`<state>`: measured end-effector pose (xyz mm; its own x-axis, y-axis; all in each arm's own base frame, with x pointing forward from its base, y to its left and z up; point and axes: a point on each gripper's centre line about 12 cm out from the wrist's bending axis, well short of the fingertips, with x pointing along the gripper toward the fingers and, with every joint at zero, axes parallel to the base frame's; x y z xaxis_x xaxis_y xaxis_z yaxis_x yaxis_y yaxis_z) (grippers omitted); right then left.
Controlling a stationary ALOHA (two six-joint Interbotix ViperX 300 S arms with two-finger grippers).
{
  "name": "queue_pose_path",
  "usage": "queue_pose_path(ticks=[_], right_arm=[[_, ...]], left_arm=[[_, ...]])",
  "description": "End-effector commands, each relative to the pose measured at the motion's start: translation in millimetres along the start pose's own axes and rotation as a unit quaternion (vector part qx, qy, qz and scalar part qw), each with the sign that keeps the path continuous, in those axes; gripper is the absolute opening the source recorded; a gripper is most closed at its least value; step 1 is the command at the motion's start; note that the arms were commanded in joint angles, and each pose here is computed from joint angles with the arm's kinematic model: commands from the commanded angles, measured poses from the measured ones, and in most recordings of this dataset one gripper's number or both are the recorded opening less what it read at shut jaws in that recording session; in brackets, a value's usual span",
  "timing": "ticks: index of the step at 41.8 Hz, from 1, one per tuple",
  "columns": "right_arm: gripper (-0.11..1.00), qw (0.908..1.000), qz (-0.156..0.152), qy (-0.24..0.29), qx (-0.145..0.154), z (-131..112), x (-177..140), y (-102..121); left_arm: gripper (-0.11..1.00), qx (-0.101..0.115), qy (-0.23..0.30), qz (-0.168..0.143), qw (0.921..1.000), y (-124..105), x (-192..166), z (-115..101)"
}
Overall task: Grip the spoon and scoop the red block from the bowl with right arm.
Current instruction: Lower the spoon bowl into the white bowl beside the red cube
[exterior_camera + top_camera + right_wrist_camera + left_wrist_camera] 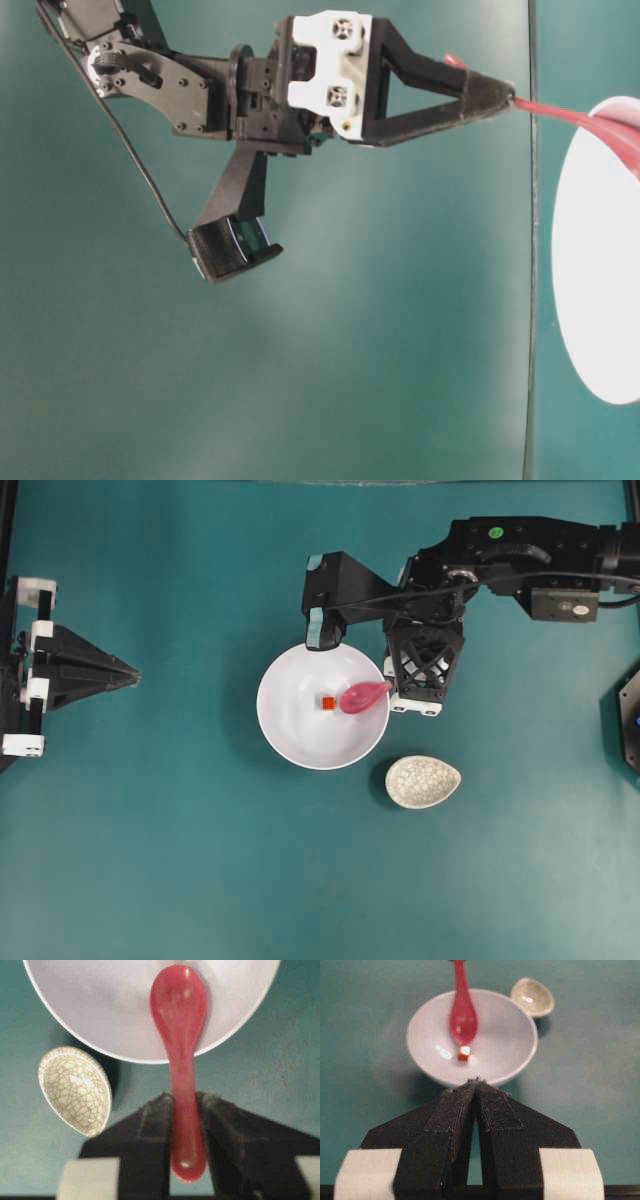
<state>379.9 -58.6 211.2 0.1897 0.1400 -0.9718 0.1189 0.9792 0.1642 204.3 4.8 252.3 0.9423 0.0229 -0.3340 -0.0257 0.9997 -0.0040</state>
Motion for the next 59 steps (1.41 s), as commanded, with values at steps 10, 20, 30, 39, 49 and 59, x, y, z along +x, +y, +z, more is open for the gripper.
queue_pose_path(ticks=[10,20,30,39,49,59], right_arm=[[0.24,0.9994,-0.004,-0.033,-0.008,15.4,-6.9,2.9],[0.24,0.9991,-0.003,-0.041,-0.015,19.9,-1.8,7.9],[0.24,0.9984,-0.004,-0.053,-0.021,27.0,1.2,11.8],[0.24,0.9974,-0.002,-0.067,-0.028,33.6,4.7,18.1],[0.24,0.9951,-0.005,-0.094,-0.029,40.3,3.4,18.8],[0.24,0.9947,-0.006,-0.099,-0.028,41.4,3.2,18.7]], left_arm=[[0.00,0.002,-0.013,0.000,0.9999,0.0,-0.3,9.8],[0.01,0.004,-0.014,0.001,0.9999,0.3,-0.6,10.1],[0.00,0.005,-0.014,0.001,0.9999,0.3,-0.6,10.1],[0.00,0.004,-0.015,0.005,0.9999,2.2,-0.7,10.7],[0.00,0.003,-0.015,0.007,0.9999,3.2,-0.7,10.7],[0.00,0.003,-0.015,0.007,0.9999,3.2,-0.7,10.7]])
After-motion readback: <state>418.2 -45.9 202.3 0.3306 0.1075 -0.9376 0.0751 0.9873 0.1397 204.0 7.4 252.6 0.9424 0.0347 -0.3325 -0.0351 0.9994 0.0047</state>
